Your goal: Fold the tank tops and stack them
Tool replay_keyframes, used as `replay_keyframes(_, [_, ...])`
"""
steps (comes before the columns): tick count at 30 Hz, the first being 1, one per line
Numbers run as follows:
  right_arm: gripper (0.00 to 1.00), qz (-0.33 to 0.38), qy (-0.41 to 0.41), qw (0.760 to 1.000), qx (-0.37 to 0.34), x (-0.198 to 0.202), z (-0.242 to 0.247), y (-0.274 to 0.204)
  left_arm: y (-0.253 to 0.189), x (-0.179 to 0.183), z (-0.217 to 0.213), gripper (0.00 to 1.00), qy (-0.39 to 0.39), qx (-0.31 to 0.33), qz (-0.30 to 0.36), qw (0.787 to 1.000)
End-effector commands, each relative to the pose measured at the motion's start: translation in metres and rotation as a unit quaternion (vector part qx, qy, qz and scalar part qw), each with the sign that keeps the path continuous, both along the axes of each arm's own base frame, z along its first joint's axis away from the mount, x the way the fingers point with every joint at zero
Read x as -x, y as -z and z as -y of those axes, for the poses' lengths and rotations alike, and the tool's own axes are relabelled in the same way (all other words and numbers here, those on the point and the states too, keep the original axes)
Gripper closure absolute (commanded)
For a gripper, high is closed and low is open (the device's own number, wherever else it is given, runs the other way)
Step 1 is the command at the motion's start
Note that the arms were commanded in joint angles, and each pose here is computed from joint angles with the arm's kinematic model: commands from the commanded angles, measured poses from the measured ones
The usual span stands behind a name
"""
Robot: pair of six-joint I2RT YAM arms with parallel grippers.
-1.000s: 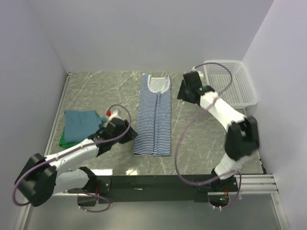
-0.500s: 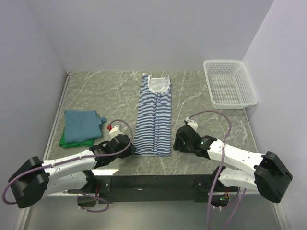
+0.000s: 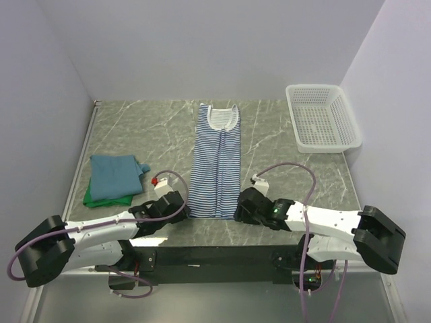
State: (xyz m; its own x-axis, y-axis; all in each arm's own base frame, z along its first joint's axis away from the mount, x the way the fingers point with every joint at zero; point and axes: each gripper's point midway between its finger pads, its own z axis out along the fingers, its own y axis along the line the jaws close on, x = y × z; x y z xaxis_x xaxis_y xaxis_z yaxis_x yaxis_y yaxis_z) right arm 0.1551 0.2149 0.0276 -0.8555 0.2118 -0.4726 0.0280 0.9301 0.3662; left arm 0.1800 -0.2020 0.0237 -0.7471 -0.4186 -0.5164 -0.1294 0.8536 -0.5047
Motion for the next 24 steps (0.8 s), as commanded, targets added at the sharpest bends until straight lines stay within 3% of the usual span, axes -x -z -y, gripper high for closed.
replay_keyframes(1, [0.49,0.007,0.021,1.000,-0.003,-0.002,-0.003,0.005,0.020,0.010,-0.010,0.64,-0.001,-0.030,-0.020,0.999])
replay_keyframes(7, [0.55,0.004,0.019,1.000,0.006,-0.001,-0.005,0.012,0.029,0.016,-0.010,0.70,0.005,-0.036,-0.030,0.999])
replay_keyframes(11, [0.62,0.003,0.015,1.000,0.015,-0.002,-0.008,0.016,0.029,0.019,-0.007,0.80,0.013,-0.040,-0.031,0.999])
replay_keyframes(16, [0.93,0.007,0.011,0.999,0.034,0.000,-0.003,0.014,0.026,0.027,-0.002,0.93,0.028,-0.036,-0.033,0.998])
replay_keyframes(18, [0.99,0.004,0.009,0.999,0.045,0.005,0.003,0.013,0.023,0.031,0.003,0.96,0.035,-0.029,-0.034,0.998])
replay_keyframes(24, [1.00,0.011,-0.014,0.998,0.065,0.033,0.010,-0.005,0.009,0.057,0.018,0.99,0.059,-0.025,-0.044,0.997])
